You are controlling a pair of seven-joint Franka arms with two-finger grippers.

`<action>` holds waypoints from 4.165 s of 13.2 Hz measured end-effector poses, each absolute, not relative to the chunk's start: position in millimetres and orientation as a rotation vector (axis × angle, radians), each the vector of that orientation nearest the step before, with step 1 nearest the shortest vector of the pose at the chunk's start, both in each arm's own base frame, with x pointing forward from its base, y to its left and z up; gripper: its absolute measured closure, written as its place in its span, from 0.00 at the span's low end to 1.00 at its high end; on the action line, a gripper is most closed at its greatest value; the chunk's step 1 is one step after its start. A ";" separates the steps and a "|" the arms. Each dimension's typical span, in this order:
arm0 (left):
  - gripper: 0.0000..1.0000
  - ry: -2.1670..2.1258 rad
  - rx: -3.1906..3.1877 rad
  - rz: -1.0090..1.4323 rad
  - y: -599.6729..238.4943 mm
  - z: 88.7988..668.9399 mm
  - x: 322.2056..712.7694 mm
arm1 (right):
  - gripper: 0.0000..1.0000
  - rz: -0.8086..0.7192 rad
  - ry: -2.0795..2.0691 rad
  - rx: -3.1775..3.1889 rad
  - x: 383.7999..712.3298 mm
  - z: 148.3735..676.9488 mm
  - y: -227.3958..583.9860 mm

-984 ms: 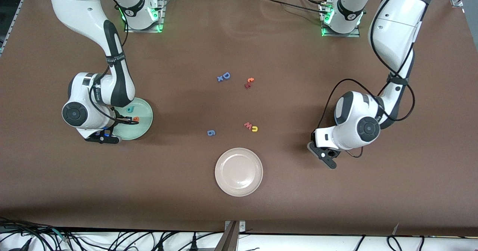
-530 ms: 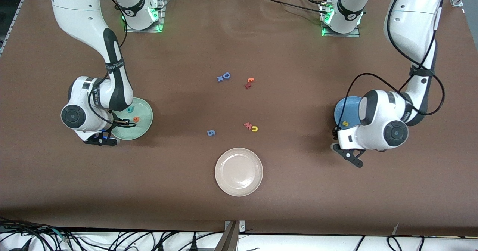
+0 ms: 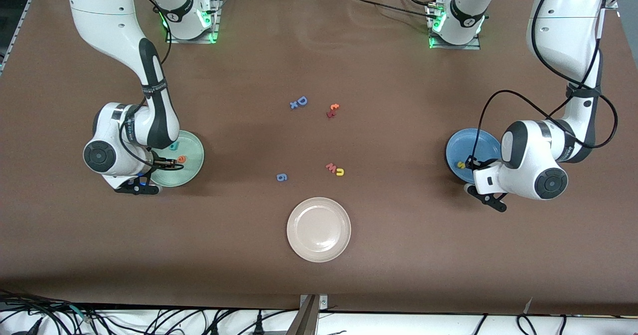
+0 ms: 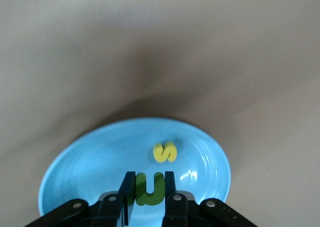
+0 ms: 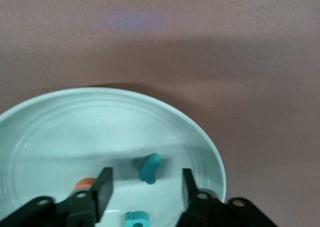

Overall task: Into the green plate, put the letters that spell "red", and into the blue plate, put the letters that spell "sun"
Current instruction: 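Open the right gripper over the green plate while the left releases u, then move the left gripper toward the letters while the right gripper withdraws, then lower the left gripper onto the yellow u and close it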

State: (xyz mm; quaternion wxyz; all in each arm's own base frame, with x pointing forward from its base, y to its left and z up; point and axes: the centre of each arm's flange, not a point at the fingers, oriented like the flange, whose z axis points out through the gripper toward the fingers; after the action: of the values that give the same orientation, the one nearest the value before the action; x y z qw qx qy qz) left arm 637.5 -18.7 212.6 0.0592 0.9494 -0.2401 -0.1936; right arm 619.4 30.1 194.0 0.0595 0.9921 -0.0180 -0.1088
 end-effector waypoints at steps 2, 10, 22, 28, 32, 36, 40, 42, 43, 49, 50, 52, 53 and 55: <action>0.72 -0.706 2.867 -0.631 -11.4 208.3 630.7 | 0.18 -0.323 -0.037 3.011 624.9 203.4 38.5; 0.56 -0.644 2.856 -0.714 2.2 189.6 612.1 | 0.14 -0.458 -0.049 3.016 648.1 275.3 92.7; 0.00 -0.447 3.007 -0.517 -129.3 274.9 627.6 | 0.02 -0.456 0.013 3.077 647.7 440.4 112.7; 0.00 -0.117 3.130 -0.390 -275.0 301.3 600.1 | 0.00 -0.352 0.017 3.132 634.9 516.7 102.1; 0.00 -0.557 3.032 -0.148 -318.2 306.5 601.1 | 0.00 -0.347 0.008 3.134 634.2 519.9 97.8; 0.00 -1.202 2.807 -0.008 -347.6 286.2 598.6 | 0.00 -0.357 0.013 3.146 626.1 535.0 94.6; 0.00 -1.677 2.536 0.022 -377.5 266.1 583.0 | 0.00 -0.394 0.019 3.157 614.0 550.9 90.8; 0.00 -1.871 2.400 0.062 -392.6 244.7 576.7 | 0.00 -0.372 0.018 3.174 613.3 557.6 85.7; 0.01 -1.945 2.343 0.068 -395.2 232.9 575.4 | 0.00 -0.362 0.016 3.188 613.0 561.2 80.5; 0.05 -2.245 2.197 0.145 -401.1 217.1 578.1 | 0.00 -0.144 0.007 3.239 599.1 606.2 46.4; 0.05 -2.252 2.191 0.154 -402.2 215.9 578.0 | 0.00 -0.146 0.014 3.223 592.2 608.3 43.7; 0.07 -2.265 2.177 0.169 -408.3 208.1 574.4 | 0.00 -0.125 0.045 3.172 574.6 608.1 41.6; 0.10 -2.272 2.168 0.171 -412.4 202.7 571.2 | 0.00 -0.101 0.061 3.157 564.0 608.4 44.8; 0.11 -2.285 2.151 0.163 -419.7 190.8 564.3 | 0.00 -0.080 0.063 3.153 545.7 609.4 44.1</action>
State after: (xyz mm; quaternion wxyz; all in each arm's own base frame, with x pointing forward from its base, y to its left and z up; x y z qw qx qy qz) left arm 564.3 -419.7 190.8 -0.0002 0.6846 -0.7271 0.0519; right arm 545.7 44.1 609.4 -0.0064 0.9995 0.0199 -0.0253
